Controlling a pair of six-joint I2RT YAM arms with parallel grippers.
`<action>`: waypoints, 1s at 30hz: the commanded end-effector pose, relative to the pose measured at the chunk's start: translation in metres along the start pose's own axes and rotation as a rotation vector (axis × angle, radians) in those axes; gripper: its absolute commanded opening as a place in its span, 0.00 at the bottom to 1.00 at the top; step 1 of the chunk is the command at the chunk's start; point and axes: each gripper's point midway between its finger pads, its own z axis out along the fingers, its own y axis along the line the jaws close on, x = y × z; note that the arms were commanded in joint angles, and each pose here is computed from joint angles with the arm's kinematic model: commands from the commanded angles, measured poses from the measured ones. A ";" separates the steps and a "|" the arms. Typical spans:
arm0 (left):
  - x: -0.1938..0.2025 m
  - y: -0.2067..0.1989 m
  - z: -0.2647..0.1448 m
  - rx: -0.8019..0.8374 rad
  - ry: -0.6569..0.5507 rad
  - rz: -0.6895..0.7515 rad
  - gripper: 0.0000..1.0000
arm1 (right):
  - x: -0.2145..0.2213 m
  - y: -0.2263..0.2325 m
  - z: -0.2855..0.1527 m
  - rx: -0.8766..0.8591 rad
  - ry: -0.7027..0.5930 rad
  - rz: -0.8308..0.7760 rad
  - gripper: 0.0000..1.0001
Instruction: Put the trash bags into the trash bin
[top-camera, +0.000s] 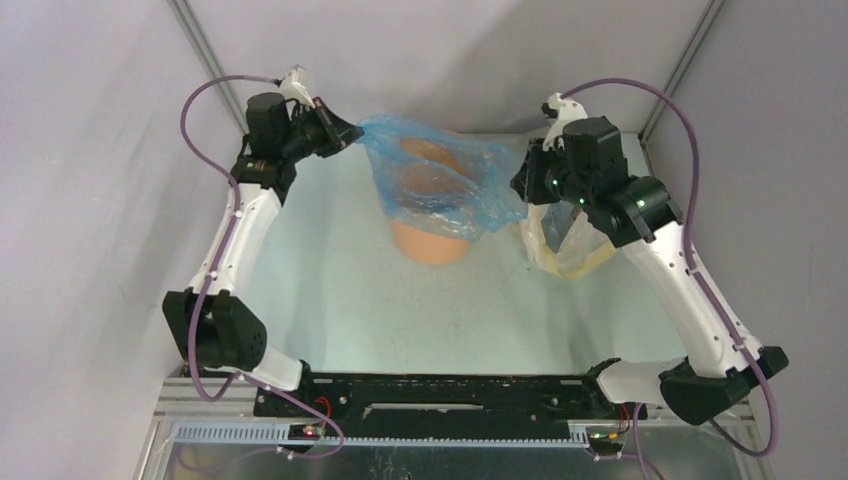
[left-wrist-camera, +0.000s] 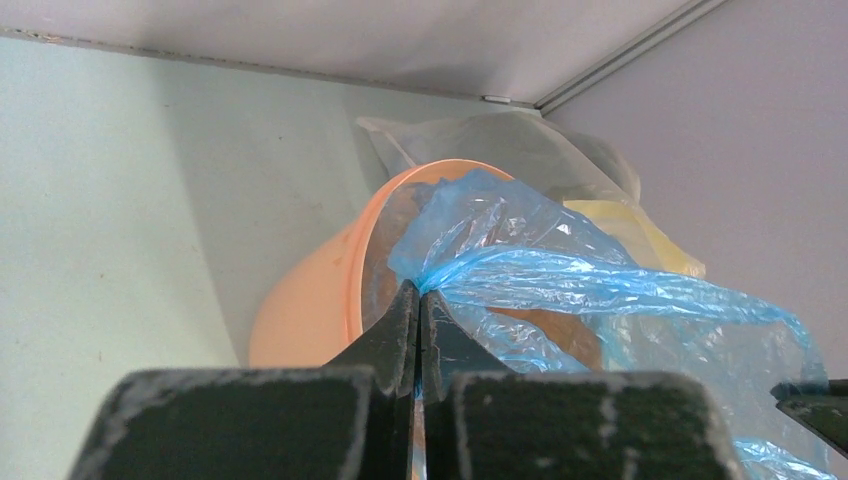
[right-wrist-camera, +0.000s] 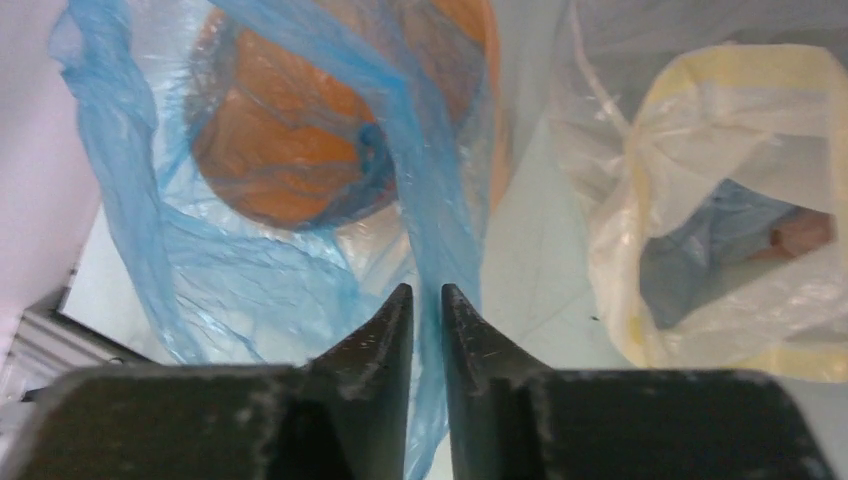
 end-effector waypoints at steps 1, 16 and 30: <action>-0.025 -0.030 -0.021 0.065 -0.079 0.070 0.00 | -0.027 0.035 0.009 -0.134 -0.050 -0.007 0.10; -0.077 -0.039 -0.033 0.051 -0.218 0.064 0.00 | -0.117 0.083 0.081 -0.203 -0.151 -0.063 0.00; -0.057 -0.025 -0.029 0.011 -0.273 0.095 0.00 | -0.083 0.084 0.167 -0.300 -0.039 -0.021 0.00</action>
